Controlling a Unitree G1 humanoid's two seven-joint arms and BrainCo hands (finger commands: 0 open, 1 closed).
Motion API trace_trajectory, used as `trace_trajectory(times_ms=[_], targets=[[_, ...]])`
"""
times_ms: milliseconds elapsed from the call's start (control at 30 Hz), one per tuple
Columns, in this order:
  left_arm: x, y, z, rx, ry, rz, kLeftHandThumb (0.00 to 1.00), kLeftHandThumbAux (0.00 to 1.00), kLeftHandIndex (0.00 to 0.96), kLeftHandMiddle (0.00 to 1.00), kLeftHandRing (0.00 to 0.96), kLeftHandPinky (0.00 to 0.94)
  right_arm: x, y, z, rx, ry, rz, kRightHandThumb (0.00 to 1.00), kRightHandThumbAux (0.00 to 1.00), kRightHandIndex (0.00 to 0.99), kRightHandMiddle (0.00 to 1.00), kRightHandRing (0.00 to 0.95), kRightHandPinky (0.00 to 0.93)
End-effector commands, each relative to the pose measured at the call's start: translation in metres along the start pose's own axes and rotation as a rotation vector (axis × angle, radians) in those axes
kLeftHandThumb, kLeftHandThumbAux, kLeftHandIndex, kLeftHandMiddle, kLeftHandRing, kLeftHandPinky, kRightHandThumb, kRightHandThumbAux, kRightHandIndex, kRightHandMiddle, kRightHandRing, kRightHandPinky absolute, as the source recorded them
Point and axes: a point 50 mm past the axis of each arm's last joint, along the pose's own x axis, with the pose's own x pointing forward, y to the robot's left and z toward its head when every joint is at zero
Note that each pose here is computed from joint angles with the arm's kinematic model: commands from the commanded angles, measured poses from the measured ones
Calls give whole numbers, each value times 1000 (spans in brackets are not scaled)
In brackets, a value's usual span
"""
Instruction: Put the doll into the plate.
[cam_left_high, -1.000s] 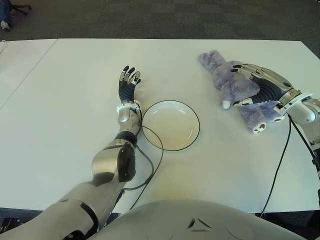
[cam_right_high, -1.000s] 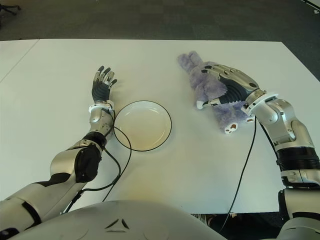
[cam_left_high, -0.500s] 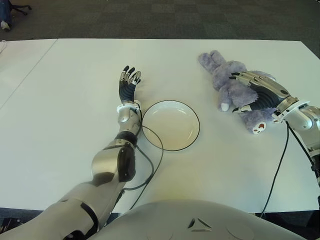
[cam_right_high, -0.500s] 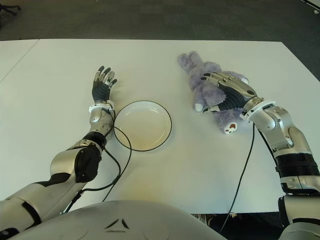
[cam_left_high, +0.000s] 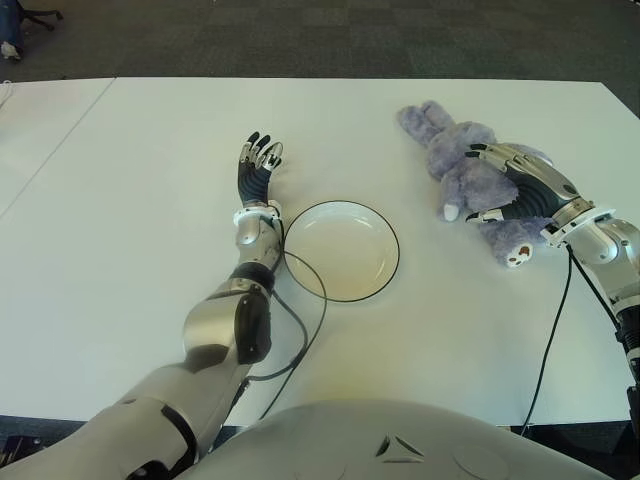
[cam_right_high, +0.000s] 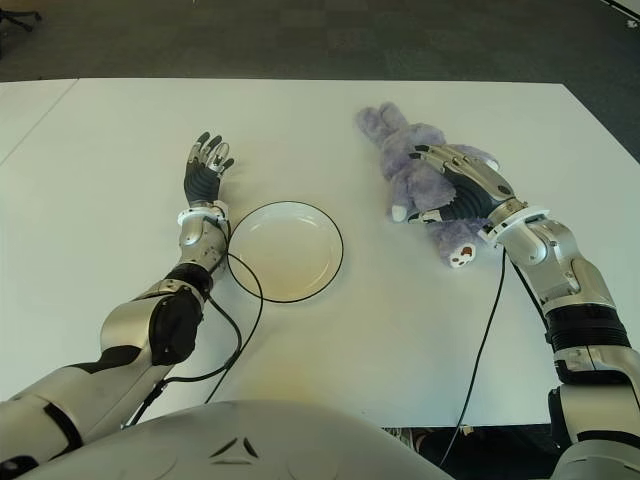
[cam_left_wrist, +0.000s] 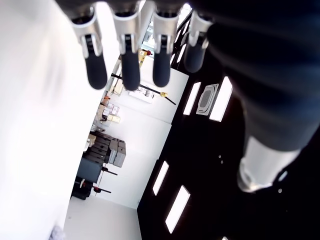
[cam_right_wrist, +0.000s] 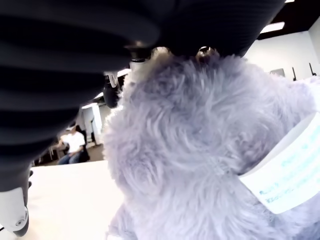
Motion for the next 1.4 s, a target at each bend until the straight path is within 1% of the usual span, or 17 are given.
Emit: trace_trajectory(times_ms=[33, 133, 200, 233, 333, 500, 600, 867, 1033, 1200, 1400], targets=[[-56, 29, -82, -13, 544, 118, 41, 703, 158, 202, 220, 258, 7, 12, -14, 11, 39, 68, 0, 615, 93, 73, 79, 113], [-56, 28, -82, -5, 545, 118, 31, 698, 158, 203, 221, 253, 10, 2, -15, -3, 30, 46, 0, 617, 94, 74, 78, 107], [-56, 28, -82, -4, 546, 118, 30, 695, 157, 203, 221, 251, 11, -1, -16, -15, 30, 33, 0, 617, 94, 75, 79, 108], [-56, 28, -82, -4, 547, 118, 31, 698, 164, 205, 223, 258, 11, -2, -16, -20, 34, 23, 0, 614, 93, 73, 74, 86], [-56, 27, -82, -1, 548, 119, 36, 704, 170, 209, 228, 267, 12, -2, -19, -19, 51, 3, 0, 609, 91, 70, 65, 56], [-56, 27, -82, -5, 551, 121, 37, 699, 170, 208, 229, 264, 12, -3, -22, -8, 77, -16, 0, 605, 89, 66, 56, 33], [-56, 27, -82, -14, 551, 121, 21, 695, 168, 205, 222, 250, 12, -3, -25, 2, 96, -28, 0, 608, 95, 67, 49, 31], [-56, 27, -83, -20, 552, 117, 18, 695, 165, 205, 224, 260, 13, -3, -33, 11, 137, -42, 0, 621, 107, 73, 48, 25], [-56, 27, -83, -18, 554, 118, 12, 699, 159, 209, 226, 262, 13, -5, -39, 20, 174, -49, 0, 635, 108, 72, 46, 20], [-56, 27, -83, -21, 557, 122, 7, 697, 156, 206, 223, 250, 14, -6, -41, 34, 185, -62, 0, 639, 106, 79, 58, 46], [-56, 27, -83, -28, 553, 118, 0, 696, 155, 208, 224, 256, 13, -7, -46, 51, 211, -75, 0, 637, 109, 91, 69, 48]])
